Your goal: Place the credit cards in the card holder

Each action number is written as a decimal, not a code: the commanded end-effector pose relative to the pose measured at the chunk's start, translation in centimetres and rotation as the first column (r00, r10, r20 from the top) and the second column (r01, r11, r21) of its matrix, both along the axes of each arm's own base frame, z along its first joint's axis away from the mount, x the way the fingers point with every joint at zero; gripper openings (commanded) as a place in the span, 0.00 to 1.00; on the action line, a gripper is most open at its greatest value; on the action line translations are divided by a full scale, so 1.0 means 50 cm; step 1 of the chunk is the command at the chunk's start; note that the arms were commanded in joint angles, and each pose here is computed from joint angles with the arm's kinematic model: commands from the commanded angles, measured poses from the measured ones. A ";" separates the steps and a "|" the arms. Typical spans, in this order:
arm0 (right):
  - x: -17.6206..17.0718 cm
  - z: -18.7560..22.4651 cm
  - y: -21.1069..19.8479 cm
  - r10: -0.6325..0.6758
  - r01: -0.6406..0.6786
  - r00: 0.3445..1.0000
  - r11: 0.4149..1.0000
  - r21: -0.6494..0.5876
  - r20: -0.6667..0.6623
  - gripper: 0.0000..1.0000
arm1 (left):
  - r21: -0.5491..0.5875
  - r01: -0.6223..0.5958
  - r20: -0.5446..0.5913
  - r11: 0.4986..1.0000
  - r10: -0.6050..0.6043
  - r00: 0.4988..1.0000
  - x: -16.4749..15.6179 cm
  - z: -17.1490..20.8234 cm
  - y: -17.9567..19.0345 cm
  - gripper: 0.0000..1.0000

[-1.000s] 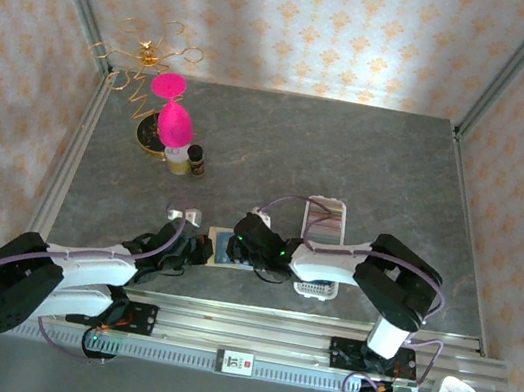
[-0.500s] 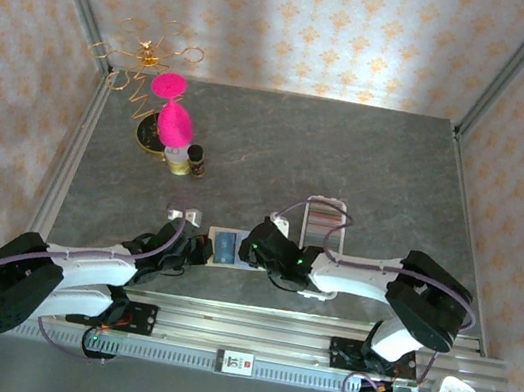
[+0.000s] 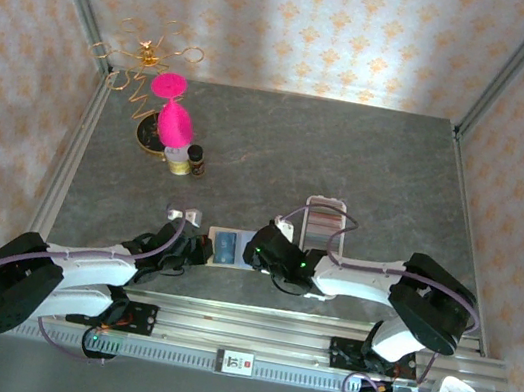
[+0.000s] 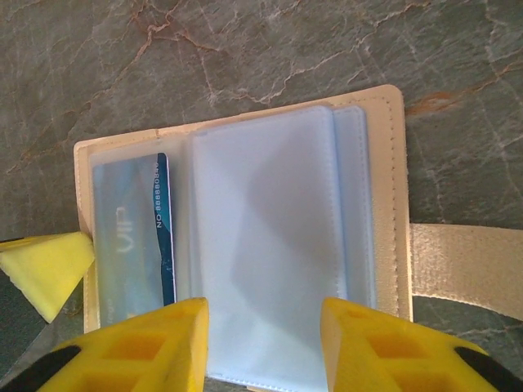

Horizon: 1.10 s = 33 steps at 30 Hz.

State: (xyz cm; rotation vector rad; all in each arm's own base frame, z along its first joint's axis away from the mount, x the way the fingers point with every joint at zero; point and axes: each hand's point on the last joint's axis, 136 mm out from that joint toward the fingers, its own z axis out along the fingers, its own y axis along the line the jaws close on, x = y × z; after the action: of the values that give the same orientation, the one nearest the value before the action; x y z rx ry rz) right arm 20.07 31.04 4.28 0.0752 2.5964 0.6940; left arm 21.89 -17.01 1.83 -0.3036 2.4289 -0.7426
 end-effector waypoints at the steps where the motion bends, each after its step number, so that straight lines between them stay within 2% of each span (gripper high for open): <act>1: -0.001 -0.009 -0.004 -0.010 0.010 1.000 1.000 -0.014 -0.003 0.40 | 0.012 0.022 -0.016 1.000 -0.022 1.000 -0.011 -0.009 -0.001 0.06; 14: -0.008 -0.039 0.009 0.007 -0.010 0.999 0.999 -0.042 -0.053 0.44 | 0.013 0.020 -0.017 1.000 -0.020 1.000 -0.011 -0.010 0.000 0.06; 26: -0.001 -0.001 0.081 0.045 -0.039 0.998 0.991 0.129 -0.047 0.46 | 0.014 0.018 -0.015 1.000 -0.018 1.000 -0.010 -0.009 0.000 0.06; 33: 0.000 0.005 0.104 0.054 -0.043 0.997 0.982 0.183 -0.054 0.46 | 0.015 0.014 -0.014 1.000 -0.014 1.000 -0.013 -0.011 0.004 0.06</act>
State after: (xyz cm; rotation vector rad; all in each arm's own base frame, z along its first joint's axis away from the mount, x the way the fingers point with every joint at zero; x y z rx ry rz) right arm 20.02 35.01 3.89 0.0768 2.6084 0.8923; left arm 21.89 -17.01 1.84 -0.3040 2.4286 -0.7430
